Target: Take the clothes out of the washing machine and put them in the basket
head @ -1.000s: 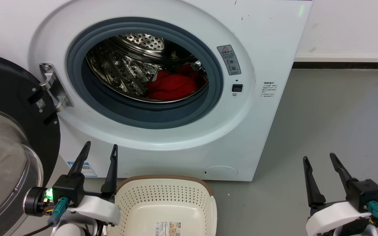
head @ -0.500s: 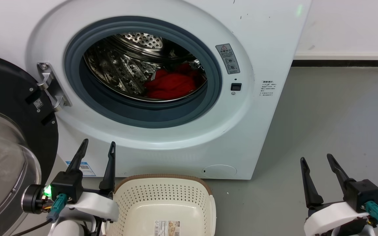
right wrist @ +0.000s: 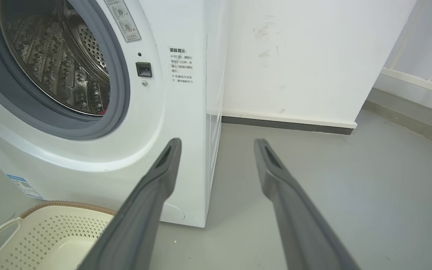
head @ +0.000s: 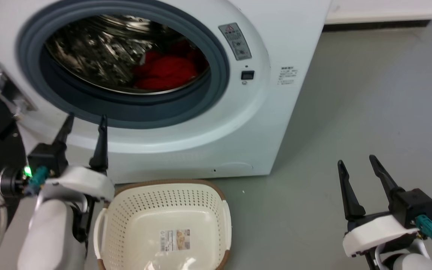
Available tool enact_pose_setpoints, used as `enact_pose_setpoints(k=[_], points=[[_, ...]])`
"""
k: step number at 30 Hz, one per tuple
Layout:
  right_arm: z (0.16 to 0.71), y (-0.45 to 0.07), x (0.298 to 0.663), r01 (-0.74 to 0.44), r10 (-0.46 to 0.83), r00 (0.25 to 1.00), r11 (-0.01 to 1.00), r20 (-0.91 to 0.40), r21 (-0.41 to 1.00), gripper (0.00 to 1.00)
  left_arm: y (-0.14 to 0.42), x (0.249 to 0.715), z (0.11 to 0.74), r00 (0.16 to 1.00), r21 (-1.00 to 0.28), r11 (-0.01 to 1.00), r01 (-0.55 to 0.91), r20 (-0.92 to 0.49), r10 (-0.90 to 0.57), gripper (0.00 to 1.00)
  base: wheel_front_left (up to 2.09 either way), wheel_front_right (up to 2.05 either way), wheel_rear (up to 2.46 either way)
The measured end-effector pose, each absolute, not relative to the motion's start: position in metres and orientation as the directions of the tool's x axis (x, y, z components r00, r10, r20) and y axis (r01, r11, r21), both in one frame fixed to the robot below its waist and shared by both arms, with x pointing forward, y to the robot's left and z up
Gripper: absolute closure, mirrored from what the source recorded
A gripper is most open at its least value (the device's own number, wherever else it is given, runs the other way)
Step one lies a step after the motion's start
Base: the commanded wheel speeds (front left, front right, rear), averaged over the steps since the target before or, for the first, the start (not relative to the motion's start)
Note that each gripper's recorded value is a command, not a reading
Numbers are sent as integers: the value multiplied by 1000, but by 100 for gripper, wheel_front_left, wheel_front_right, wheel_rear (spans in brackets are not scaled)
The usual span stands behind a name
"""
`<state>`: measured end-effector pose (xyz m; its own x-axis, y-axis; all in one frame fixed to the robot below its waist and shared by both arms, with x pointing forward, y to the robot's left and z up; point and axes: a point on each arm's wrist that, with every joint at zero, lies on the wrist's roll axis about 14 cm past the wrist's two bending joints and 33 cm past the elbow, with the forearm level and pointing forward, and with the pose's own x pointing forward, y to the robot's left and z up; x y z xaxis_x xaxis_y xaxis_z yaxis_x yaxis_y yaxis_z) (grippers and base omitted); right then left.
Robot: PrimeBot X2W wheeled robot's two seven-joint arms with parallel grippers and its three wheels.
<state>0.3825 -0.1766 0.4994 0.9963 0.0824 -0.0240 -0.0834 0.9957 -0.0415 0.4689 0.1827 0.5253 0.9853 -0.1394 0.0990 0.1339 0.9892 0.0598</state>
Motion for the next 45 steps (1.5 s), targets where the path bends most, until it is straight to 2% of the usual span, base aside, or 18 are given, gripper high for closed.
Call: enact_pose_setpoints(k=[14,30,38,45], points=[[460,-199,408,-27,23,994,999,-106,-39,0,167,585,451,968,5,977,214,-136,-212,0,0,0,0],[415,-221,406,41,-46,979,999,-198,-27,0,139,700,398,899,18,949,315,-325,-293,0,0,0,0],[400,-232,398,81,-88,966,996,-243,-40,0,124,745,387,870,15,937,349,-377,-318,0,0,0,0],[390,-235,391,95,-106,954,994,-281,-52,0,110,758,354,803,-17,927,375,-493,-335,0,0,0,0]])
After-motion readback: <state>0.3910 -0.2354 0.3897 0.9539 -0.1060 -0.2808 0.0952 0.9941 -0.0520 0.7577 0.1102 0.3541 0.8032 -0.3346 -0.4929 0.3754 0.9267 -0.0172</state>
